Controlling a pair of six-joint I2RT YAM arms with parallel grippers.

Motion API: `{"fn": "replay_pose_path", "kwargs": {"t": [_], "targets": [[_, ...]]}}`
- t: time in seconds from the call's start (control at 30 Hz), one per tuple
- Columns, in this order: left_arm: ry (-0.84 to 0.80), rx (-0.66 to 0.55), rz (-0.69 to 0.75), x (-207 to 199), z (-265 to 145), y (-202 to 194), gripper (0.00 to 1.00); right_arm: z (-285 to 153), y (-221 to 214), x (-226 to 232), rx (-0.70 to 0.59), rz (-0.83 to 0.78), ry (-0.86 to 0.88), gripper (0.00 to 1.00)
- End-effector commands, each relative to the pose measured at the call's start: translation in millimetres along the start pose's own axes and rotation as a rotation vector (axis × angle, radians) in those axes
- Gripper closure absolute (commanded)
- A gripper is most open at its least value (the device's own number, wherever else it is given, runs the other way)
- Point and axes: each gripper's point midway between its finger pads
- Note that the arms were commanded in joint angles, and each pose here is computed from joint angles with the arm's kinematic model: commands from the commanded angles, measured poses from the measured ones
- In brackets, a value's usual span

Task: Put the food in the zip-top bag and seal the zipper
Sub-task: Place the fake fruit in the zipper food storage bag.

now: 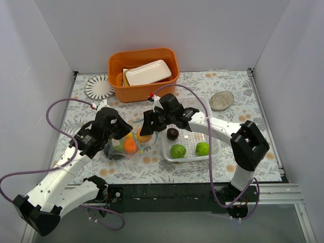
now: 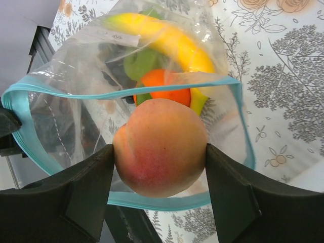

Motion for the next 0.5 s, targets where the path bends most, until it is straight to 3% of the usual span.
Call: {"fn": "replay_pose_path", "kwargs": {"t": [0.0, 0.23, 0.47], "targets": [[-0.07, -0.018, -0.003, -23, -8, 10, 1.0, 6, 27, 19, -0.116, 0.006, -0.049, 0.76], [-0.138, -0.048, -0.015, -33, -18, 16, 1.0, 12, 45, 26, -0.22, 0.051, -0.094, 0.81], [-0.162, -0.074, -0.018, -34, -27, 21, 1.0, 11, 69, 15, -0.336, 0.053, -0.168, 0.71]]}}
Point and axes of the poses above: each gripper's point midway between its finger pads, its own z axis out along the fingers, its own x axis along the line the jaws close on, y = z × x, and after that the axes turned 7 degrees about -z, right-handed
